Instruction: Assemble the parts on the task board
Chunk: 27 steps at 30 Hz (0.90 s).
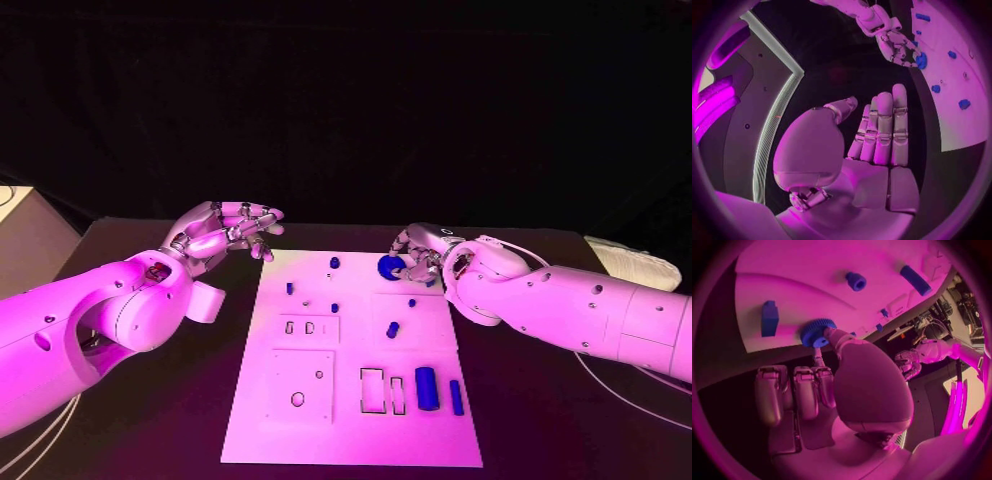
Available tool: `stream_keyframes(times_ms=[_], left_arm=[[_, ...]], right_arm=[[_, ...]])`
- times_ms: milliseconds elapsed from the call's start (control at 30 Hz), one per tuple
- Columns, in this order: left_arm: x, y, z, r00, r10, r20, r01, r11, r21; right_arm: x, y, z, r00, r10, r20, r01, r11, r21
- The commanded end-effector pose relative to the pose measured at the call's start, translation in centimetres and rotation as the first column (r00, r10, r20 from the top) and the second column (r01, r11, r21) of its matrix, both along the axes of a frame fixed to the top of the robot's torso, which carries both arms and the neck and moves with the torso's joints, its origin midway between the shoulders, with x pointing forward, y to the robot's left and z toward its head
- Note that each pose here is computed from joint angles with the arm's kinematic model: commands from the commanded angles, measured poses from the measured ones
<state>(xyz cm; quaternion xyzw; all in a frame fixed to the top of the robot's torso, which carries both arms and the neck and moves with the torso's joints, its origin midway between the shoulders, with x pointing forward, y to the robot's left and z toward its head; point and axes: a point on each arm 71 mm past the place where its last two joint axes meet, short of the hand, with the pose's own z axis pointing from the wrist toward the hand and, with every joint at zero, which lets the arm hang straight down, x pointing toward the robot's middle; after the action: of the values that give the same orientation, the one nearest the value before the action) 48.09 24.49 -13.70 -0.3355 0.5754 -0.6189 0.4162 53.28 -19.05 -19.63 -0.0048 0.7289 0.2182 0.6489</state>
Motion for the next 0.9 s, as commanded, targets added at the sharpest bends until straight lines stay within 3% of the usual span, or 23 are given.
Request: stream_keyframes(times_ms=[33,367,900], left_arm=[[-0.04,-0.2,0.06,1.0,-0.021,0.004,0.021,1.0,-0.002],[0.05,-0.3,-0.01,1.0,-0.023,0.002,0.023,1.0,-0.003],[0.07,-0.9,-0.02,0.999,-0.036,0.002,0.036,0.999,-0.009]], right_arm=[[-0.3,0.6,0.8,0.994,0.038,0.106,-0.039,0.999,0.009],[-1.6,3.4,1.7,0.976,0.108,0.19,-0.111,0.994,0.005],[-2.3,9.6,1.0,0.964,0.197,0.181,-0.195,0.98,-0.029]])
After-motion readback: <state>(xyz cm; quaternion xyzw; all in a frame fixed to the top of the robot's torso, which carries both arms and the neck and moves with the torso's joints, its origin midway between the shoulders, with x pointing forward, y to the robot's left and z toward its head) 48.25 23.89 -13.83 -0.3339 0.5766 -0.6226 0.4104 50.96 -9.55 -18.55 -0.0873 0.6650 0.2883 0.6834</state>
